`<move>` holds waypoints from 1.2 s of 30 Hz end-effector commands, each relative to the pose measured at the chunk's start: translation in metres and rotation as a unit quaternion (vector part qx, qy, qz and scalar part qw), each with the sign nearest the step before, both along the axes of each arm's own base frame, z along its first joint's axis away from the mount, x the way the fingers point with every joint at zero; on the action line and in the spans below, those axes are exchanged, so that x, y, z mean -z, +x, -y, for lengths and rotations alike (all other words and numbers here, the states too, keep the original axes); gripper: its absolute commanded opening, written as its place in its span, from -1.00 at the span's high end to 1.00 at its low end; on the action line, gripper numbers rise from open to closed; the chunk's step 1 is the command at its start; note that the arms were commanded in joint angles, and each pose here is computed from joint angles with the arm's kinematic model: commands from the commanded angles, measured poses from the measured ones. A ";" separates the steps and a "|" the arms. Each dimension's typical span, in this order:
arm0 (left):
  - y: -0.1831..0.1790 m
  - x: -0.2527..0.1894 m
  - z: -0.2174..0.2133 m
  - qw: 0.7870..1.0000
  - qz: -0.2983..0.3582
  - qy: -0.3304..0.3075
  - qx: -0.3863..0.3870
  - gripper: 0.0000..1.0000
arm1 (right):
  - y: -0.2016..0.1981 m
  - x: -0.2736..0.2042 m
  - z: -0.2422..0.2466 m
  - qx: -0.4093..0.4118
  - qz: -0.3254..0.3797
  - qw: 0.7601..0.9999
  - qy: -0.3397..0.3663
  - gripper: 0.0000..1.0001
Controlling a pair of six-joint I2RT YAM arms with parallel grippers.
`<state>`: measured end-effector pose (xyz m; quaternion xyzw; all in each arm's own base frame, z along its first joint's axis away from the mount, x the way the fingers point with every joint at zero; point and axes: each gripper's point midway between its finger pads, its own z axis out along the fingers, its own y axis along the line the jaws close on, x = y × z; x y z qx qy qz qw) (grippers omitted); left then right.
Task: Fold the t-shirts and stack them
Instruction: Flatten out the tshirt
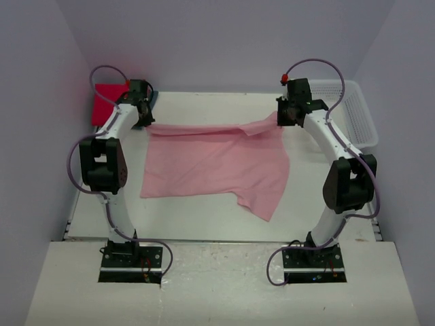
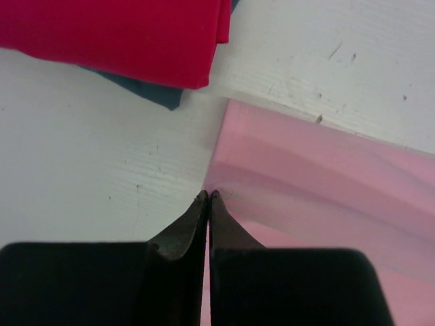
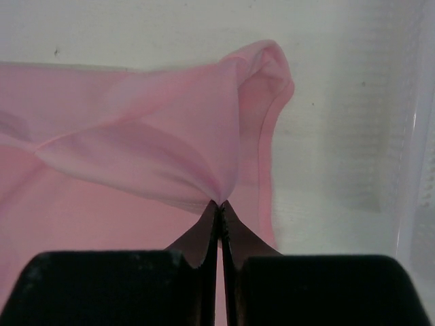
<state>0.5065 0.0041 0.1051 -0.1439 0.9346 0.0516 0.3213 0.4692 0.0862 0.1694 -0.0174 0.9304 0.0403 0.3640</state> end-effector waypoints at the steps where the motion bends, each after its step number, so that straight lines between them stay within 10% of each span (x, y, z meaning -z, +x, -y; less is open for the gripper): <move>1: -0.013 -0.029 0.009 1.000 0.026 -0.005 -0.001 1.00 | -0.024 -0.027 -0.001 0.018 0.021 1.000 0.008 1.00; 15: -0.050 -0.033 0.008 1.000 0.005 0.026 -0.001 1.00 | -0.095 0.009 -0.017 0.032 -0.033 0.999 0.005 1.00; 36: -0.061 -0.014 0.004 0.999 -0.022 0.026 -0.029 1.00 | -0.087 0.024 -0.017 0.037 -0.041 0.998 -0.006 1.00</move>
